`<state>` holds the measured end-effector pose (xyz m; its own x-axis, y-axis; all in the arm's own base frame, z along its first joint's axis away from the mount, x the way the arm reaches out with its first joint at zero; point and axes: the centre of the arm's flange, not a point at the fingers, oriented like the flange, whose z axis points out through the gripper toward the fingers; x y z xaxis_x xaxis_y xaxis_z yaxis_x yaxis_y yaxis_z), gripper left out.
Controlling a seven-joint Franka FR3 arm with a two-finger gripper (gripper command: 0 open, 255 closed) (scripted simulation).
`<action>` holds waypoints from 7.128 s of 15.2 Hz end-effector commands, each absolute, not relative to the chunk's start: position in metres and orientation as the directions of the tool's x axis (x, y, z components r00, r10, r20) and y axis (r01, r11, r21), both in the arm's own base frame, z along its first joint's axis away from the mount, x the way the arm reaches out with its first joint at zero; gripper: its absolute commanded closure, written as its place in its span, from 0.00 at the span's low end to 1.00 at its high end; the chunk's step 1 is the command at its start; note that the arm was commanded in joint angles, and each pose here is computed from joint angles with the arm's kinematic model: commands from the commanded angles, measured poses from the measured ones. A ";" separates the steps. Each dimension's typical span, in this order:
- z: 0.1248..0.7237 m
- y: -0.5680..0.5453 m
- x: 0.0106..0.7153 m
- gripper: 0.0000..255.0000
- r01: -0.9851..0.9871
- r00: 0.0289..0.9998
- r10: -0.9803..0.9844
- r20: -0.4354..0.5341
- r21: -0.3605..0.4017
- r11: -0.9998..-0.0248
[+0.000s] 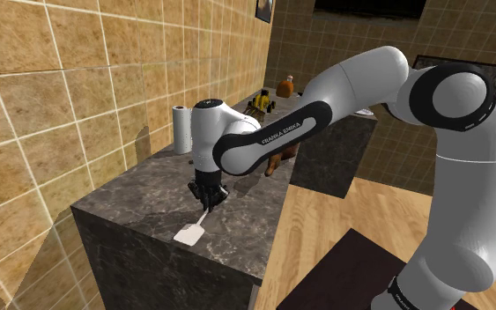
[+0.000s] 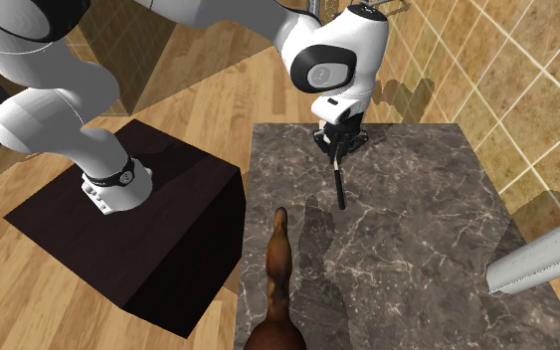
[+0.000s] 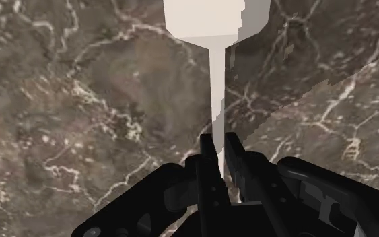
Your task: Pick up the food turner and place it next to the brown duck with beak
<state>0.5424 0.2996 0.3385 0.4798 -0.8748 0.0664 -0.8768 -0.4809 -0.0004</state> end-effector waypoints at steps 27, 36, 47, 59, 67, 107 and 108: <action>0.476 0.300 0.542 1.00 -0.877 0.480 -0.875 0.066 0.000 -0.481; 0.518 0.287 0.547 1.00 -0.877 0.480 -0.875 0.066 0.000 -0.481; 0.518 0.151 0.597 1.00 -0.877 0.480 -0.875 0.066 0.000 -0.481; 0.497 0.061 0.630 1.00 -0.877 0.480 -0.875 0.066 0.000 -0.481; 0.455 0.061 0.630 1.00 -0.877 0.480 -0.875 0.066 0.000 -0.481; 0.400 0.064 0.629 0.00 -0.877 0.480 -0.875 0.066 0.000 -0.481; 0.400 0.064 0.629 0.00 -0.877 0.480 -0.875 0.066 0.000 -0.481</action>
<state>0.6288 0.0636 0.3999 0.4798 -0.8748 0.0666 -0.8767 -0.4809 -0.0009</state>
